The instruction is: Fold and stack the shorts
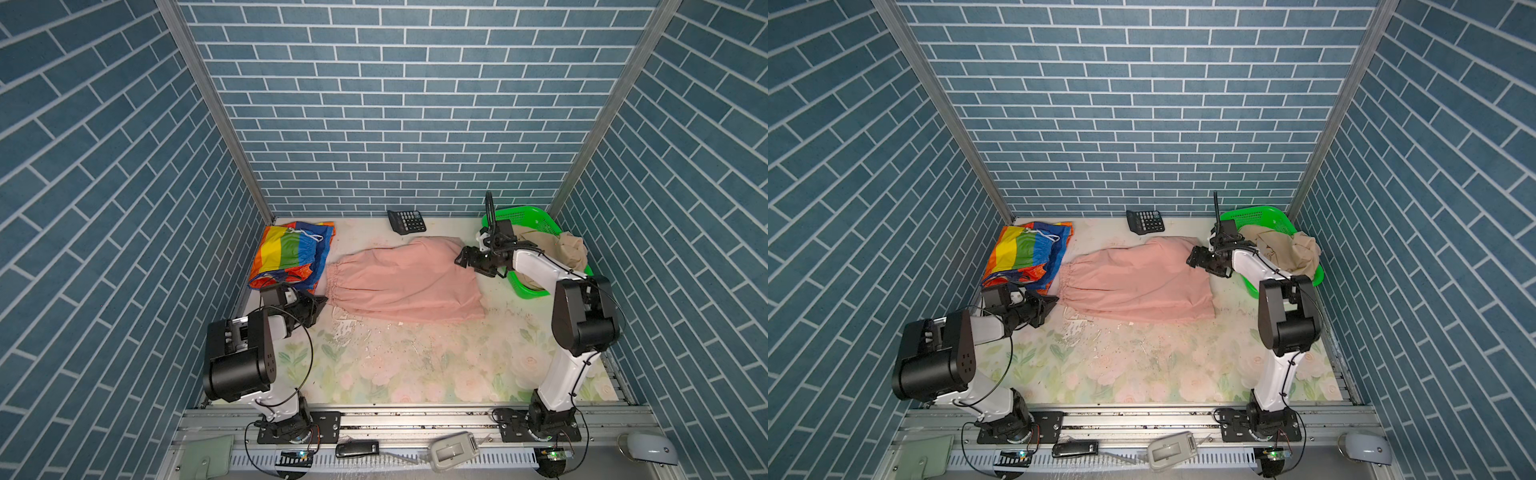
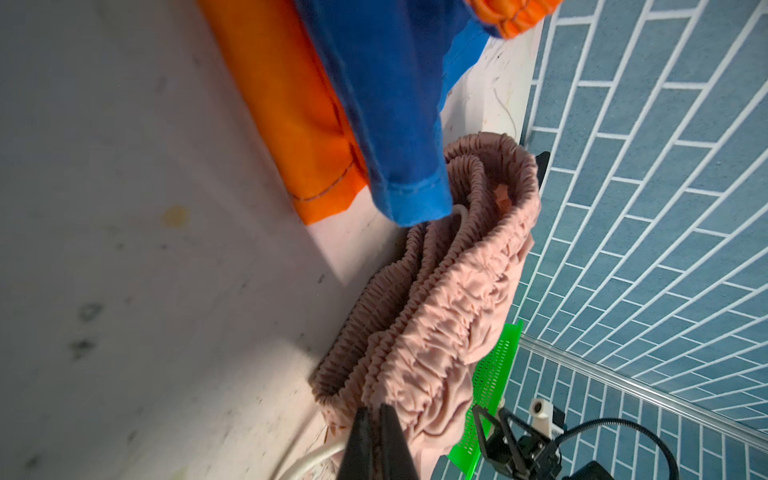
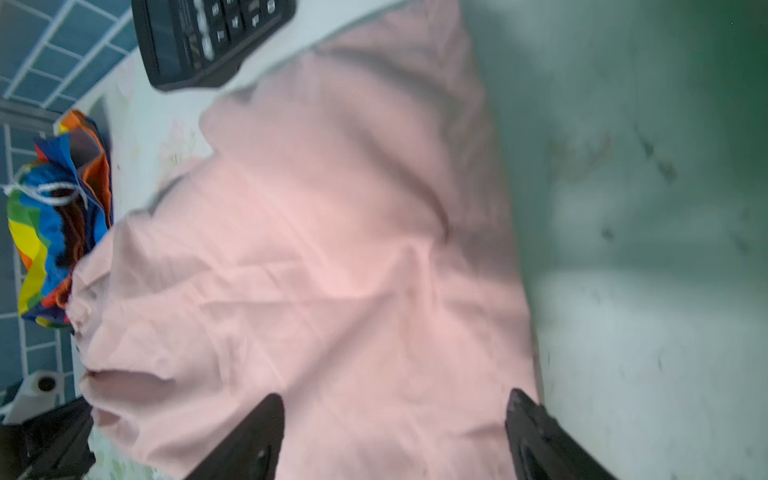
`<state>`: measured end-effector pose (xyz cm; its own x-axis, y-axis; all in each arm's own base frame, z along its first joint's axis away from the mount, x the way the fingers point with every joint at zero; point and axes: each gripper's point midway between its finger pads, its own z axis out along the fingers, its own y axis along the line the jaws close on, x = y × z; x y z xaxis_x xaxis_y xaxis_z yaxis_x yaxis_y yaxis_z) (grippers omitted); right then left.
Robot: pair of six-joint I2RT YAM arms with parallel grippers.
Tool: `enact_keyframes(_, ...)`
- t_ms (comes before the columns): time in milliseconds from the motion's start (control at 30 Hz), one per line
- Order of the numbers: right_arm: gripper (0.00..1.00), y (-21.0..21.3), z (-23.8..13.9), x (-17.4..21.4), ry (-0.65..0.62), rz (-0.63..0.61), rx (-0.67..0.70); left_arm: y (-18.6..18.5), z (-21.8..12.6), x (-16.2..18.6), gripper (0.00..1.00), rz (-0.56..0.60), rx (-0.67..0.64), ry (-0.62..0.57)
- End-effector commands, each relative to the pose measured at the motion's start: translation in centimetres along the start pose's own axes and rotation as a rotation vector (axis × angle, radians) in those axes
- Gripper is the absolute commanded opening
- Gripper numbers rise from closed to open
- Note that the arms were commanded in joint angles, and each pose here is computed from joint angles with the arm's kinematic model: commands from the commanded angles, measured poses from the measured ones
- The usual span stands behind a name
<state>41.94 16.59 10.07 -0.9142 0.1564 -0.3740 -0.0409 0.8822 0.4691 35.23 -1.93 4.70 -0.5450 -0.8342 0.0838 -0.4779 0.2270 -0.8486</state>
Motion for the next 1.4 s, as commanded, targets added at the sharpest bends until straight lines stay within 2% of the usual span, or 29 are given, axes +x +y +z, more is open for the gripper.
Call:
enact_keyframes(0, 0.87, -2.0, -1.6, 3.0, 0.004, 0.004, 0.066, -0.2, -0.4, 0.2, 0.00, 0.012, 0.013, 0.000)
enact_keyframes(167, 0.79, -4.3, -1.0, 6.4, 0.046, 0.030, 0.106, -0.5, -0.6, 0.2, 0.00, 0.020, 0.018, -0.007)
enact_keyframes(367, 0.61, -5.3, 0.9, 6.9, 0.060, 0.035, 0.107, -0.3, -0.8, 0.5, 0.00, 0.021, 0.012, -0.005)
enact_keyframes(400, 0.56, -5.3, 1.1, 6.7, 0.063, 0.031, 0.112, -0.4, -0.8, 0.6, 0.00, 0.023, 0.014, -0.004)
enact_keyframes(500, 0.26, -5.0, 0.9, 5.9, 0.050, 0.020, 0.113, -0.4, -0.9, 0.6, 0.00, 0.020, 0.015, -0.004)
enact_keyframes(567, 0.11, -4.6, 0.3, 5.1, 0.036, 0.008, 0.116, -0.5, -1.0, 0.6, 0.00, 0.021, 0.016, -0.004)
enact_keyframes(633, 0.01, -4.1, -0.7, 4.4, 0.023, -0.009, 0.121, -0.8, -1.0, 0.5, 0.00, 0.025, 0.020, -0.009)
enact_keyframes(833, 0.00, -1.5, -6.1, 2.0, -0.073, -0.065, 0.107, -4.0, -1.9, -0.8, 0.00, 0.049, 0.069, -0.025)
enact_keyframes(1000, 0.00, -0.8, -9.5, 3.8, -0.105, -0.079, 0.094, -5.3, -4.3, -2.0, 0.00, 0.064, 0.082, -0.078)
enact_keyframes(1200, 0.00, -2.8, -5.8, 9.0, 0.006, -0.026, 0.074, -1.7, -4.1, -1.3, 0.00, 0.031, 0.034, -0.080)
enact_keyframes(1367, 0.00, -4.4, -3.1, 11.1, 0.058, 0.018, 0.077, 1.2, -2.9, -0.5, 0.00, -0.021, 0.006, -0.046)
